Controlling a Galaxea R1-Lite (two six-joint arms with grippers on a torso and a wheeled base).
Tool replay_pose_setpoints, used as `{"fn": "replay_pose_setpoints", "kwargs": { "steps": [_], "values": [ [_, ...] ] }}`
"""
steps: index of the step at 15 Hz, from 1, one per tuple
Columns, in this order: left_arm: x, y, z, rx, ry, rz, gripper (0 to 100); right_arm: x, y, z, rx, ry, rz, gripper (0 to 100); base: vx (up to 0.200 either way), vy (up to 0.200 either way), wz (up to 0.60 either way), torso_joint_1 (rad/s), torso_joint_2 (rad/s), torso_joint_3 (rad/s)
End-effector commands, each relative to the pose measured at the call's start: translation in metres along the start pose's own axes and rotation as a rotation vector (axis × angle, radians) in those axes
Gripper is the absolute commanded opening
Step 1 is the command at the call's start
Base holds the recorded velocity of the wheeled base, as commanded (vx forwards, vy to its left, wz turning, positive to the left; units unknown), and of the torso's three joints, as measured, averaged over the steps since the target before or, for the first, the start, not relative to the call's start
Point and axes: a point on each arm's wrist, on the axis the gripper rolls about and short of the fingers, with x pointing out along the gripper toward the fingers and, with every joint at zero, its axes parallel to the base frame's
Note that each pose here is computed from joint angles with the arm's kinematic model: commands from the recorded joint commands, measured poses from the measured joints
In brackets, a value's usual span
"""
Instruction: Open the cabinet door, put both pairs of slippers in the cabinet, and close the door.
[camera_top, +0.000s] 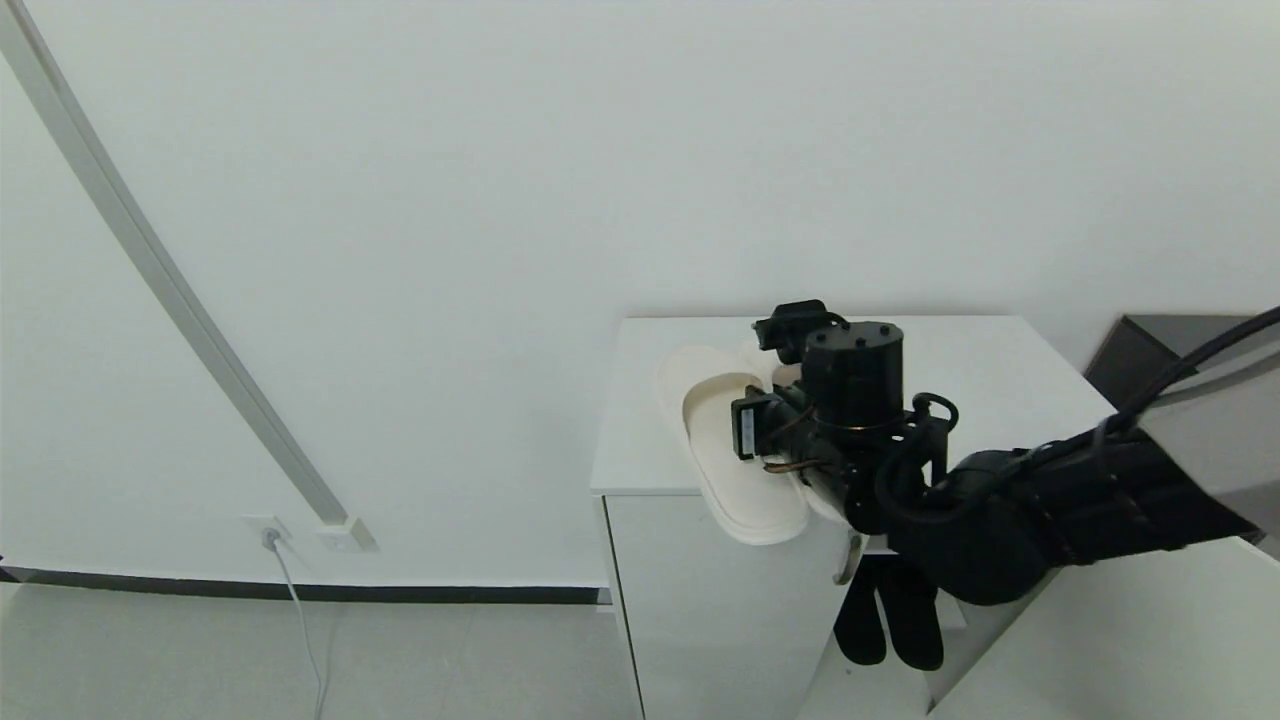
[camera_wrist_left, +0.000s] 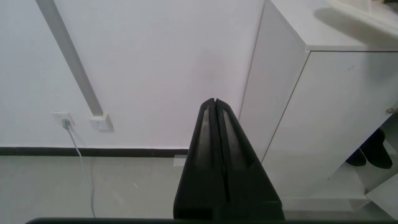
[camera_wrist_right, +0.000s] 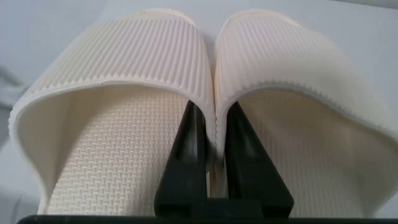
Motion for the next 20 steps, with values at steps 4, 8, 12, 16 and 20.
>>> {"fn": "replay_pose_setpoints", "kwargs": {
  "steps": [4,8,12,16,20],
  "values": [
    [0.000,0.000,0.000,0.001,0.001,0.000,0,-0.100,-0.039,0.018,-0.006,0.065,0.330,0,0.000,0.000,0.00,0.000,0.00,0.000],
    [0.000,0.000,0.000,0.002,0.001,-0.001,0,-0.125,-0.050,0.011,-0.011,0.102,0.370,0,0.000,0.000,0.00,0.000,0.00,0.000],
    [0.000,0.000,0.000,0.001,0.001,-0.003,0,-0.120,-0.047,0.003,-0.021,0.138,0.370,0,0.000,0.000,0.00,0.000,0.00,0.000],
    [0.000,0.000,0.000,-0.001,0.002,-0.003,0,-0.121,-0.047,0.001,-0.021,0.144,0.370,0,-0.100,0.000,0.00,0.002,0.00,0.001],
    [0.000,0.000,0.000,-0.002,0.001,-0.003,0,-0.123,-0.048,0.002,-0.021,0.136,0.370,0,-0.200,0.000,0.00,0.006,0.00,0.002]
  ]
}}
